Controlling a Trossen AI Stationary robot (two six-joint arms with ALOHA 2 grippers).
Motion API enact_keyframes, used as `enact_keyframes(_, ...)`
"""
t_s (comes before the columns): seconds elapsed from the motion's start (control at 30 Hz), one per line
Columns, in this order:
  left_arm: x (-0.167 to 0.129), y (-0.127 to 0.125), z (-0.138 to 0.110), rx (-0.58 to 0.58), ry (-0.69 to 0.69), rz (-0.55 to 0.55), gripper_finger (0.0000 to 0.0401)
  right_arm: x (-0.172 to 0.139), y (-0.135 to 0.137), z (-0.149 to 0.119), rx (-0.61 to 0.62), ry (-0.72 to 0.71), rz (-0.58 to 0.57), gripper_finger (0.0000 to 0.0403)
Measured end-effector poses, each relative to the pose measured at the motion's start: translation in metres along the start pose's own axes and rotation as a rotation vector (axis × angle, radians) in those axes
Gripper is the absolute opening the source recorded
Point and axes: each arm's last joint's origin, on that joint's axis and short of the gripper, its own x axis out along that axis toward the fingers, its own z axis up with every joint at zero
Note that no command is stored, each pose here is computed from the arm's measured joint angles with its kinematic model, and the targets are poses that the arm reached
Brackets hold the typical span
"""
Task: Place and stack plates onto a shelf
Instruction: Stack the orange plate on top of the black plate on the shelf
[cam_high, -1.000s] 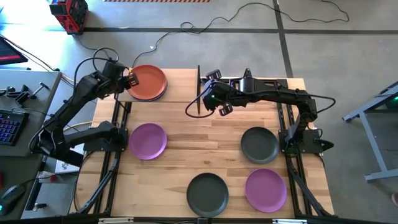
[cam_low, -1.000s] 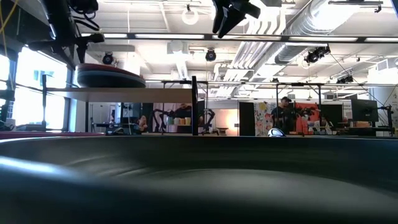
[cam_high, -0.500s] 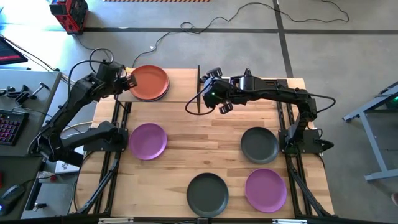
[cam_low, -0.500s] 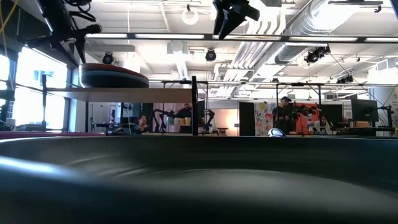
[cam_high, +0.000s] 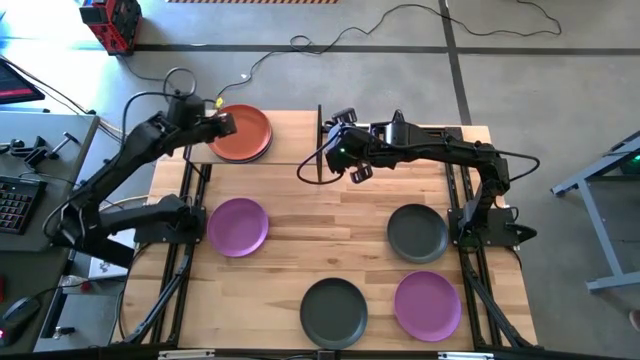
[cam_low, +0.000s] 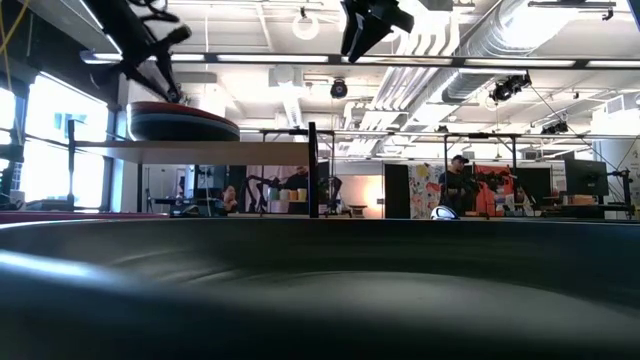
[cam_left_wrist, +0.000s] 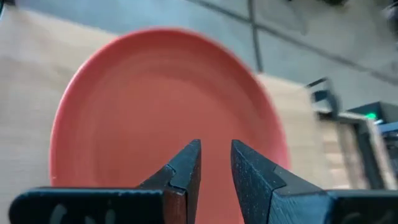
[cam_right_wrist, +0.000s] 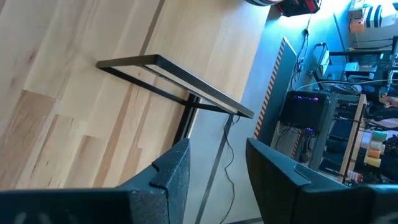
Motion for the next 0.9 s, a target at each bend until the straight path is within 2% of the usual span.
enact_keyframes(0.3, 0.027, -0.003, -0.003, 0.047, 0.094, 0.084, 0.0076, 0.0, 0.0, 0.0, 0.02, 0.0, 0.0, 0.0142)
enact_keyframes(0.53, 0.029, 0.003, -0.008, 0.057, 0.145, 0.18, 0.0076, 0.0, 0.0, 0.0, 0.025, 0.0, 0.0, 0.0142)
enact_keyframes(0.9, 0.037, 0.003, -0.009, 0.054, 0.163, 0.215, 0.0076, 0.0, 0.0, 0.0, 0.028, -0.004, -0.004, 0.0142)
